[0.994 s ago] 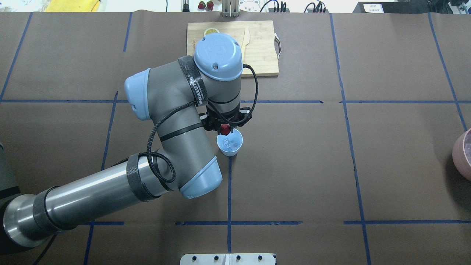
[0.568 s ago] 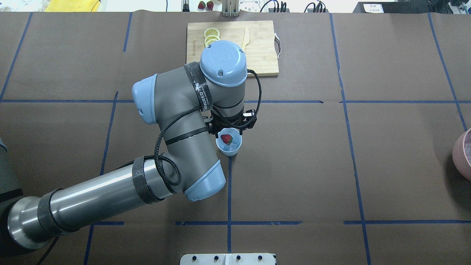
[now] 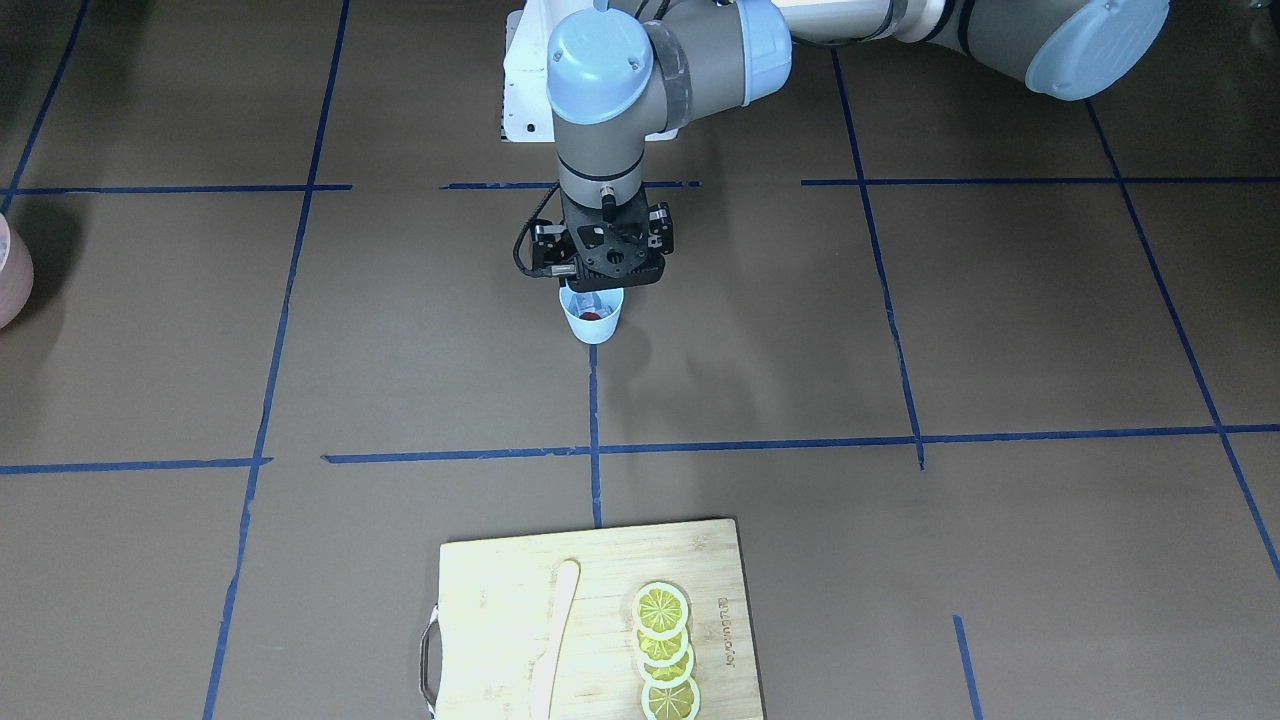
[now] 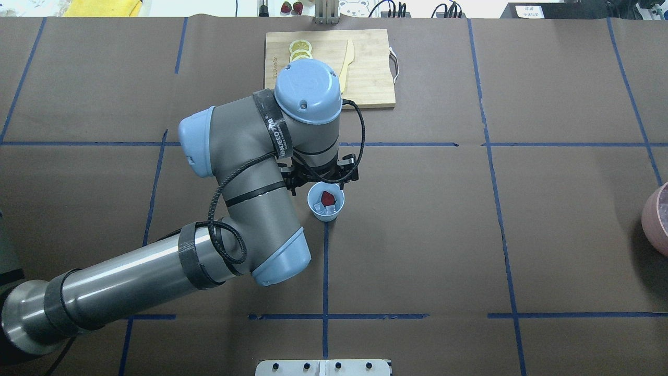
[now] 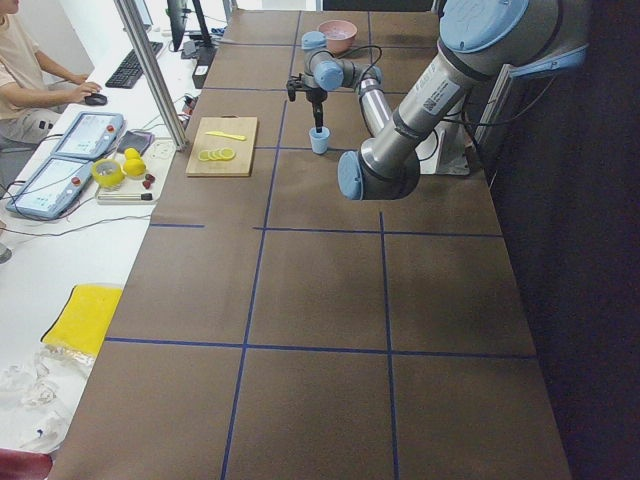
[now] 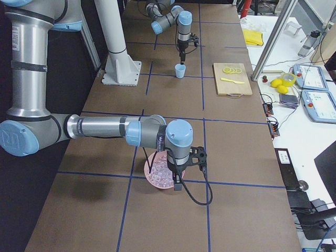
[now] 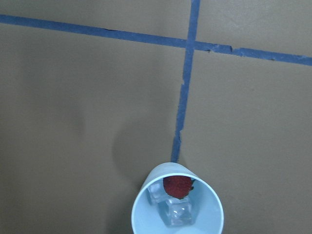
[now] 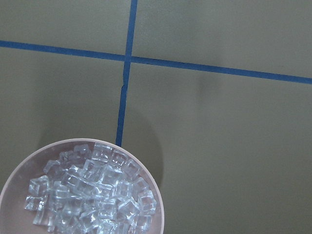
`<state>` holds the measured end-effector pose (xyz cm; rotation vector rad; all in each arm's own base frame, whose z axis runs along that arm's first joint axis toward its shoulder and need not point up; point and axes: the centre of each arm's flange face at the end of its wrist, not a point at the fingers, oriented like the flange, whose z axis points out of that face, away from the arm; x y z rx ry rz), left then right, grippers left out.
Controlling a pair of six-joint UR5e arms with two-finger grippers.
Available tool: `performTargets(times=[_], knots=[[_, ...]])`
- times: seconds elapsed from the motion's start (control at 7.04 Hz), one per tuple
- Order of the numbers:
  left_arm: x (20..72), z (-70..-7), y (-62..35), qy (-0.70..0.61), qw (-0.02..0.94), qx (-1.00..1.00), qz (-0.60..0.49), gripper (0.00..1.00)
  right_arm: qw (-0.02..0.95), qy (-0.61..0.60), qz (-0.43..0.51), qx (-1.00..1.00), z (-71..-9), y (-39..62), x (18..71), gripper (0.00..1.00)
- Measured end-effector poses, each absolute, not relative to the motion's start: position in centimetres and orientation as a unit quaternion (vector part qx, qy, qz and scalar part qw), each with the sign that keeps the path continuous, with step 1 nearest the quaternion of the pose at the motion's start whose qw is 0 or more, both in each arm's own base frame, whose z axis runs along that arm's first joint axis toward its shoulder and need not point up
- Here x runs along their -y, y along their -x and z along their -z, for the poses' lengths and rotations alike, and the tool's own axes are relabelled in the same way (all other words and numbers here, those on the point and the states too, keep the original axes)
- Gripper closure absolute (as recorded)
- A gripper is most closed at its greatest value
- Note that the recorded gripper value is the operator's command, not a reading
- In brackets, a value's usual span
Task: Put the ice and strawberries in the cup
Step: 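Lower the left gripper over the cup and release the strawberry, then raise the left gripper and withdraw it away from the cup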
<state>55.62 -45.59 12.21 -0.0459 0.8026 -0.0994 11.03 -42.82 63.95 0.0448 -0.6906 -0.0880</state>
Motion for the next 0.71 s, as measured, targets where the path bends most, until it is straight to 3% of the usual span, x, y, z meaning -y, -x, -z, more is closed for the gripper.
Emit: performTargets(times=[0.28,0.71], knots=[[47.1,-19.1,-48.1,-0.017,0.925,-0.379,-0.001,0.01,0.939,-0.022,0.043,0.339,-63.9,-11.0,42.8,0.0],[54.0,-31.3,-31.2,-0.051,0.927,-0.356,-0.103,0.01,0.939,-0.023,0.043,0.34,-63.9,-11.0,42.8,0.0]])
